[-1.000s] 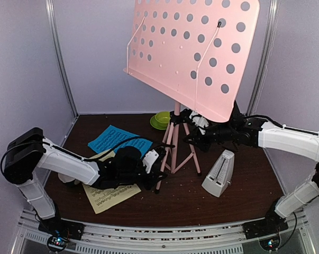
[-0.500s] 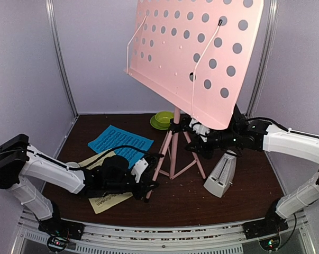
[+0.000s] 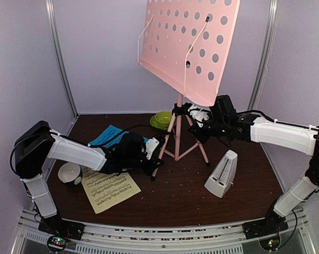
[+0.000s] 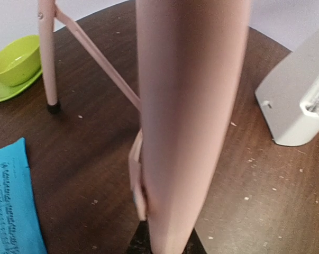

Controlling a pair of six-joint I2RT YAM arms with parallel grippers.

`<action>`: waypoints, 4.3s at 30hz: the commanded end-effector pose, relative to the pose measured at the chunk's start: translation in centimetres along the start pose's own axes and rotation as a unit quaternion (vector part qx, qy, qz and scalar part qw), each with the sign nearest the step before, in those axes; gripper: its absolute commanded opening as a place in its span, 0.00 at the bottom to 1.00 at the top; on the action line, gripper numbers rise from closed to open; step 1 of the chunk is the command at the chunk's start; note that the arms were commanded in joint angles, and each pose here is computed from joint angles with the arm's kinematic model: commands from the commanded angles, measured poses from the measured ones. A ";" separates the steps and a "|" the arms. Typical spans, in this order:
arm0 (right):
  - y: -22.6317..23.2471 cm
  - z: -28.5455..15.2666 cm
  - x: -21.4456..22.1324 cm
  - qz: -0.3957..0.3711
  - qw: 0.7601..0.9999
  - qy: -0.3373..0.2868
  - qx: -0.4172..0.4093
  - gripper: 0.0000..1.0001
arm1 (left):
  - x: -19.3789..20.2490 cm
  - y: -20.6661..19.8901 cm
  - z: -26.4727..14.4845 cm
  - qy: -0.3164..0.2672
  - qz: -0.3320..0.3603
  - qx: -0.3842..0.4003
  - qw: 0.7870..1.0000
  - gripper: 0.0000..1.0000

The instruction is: Set up the instrument practice props

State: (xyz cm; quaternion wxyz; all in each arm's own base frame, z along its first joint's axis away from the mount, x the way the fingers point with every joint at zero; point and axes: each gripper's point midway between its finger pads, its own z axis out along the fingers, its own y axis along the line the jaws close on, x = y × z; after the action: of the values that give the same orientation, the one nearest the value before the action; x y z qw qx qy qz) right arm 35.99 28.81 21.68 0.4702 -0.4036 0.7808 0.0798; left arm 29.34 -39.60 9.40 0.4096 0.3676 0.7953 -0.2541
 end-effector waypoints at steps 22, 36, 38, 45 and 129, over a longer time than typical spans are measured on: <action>-6.0 -2.4 8.8 -0.011 0.988 0.147 0.039 0.00 | 14.7 3.7 -6.5 0.165 -0.128 -0.030 0.978 0.00; -8.0 1.0 3.0 -0.019 0.997 0.058 0.038 0.12 | 9.3 0.8 0.0 0.118 -0.161 -0.035 0.979 0.00; -8.4 1.1 2.3 -0.027 0.997 0.049 0.046 0.20 | 8.9 0.3 0.6 0.112 -0.163 -0.040 0.979 0.00; -9.8 1.1 0.2 -0.039 0.996 0.008 0.075 0.52 | 7.9 -2.5 2.5 0.105 -0.169 -0.043 0.979 0.00; 5.8 -7.9 -3.1 0.219 0.971 -0.098 -0.015 0.95 | 9.0 38.3 -12.1 -0.121 -0.547 -0.182 0.808 0.46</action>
State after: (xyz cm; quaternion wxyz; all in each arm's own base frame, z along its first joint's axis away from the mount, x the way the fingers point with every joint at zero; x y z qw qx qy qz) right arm 27.04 30.06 25.88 0.5029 -0.2172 0.8069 0.2210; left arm 49.38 -3.94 3.64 0.3476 -0.2695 0.8453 -0.3033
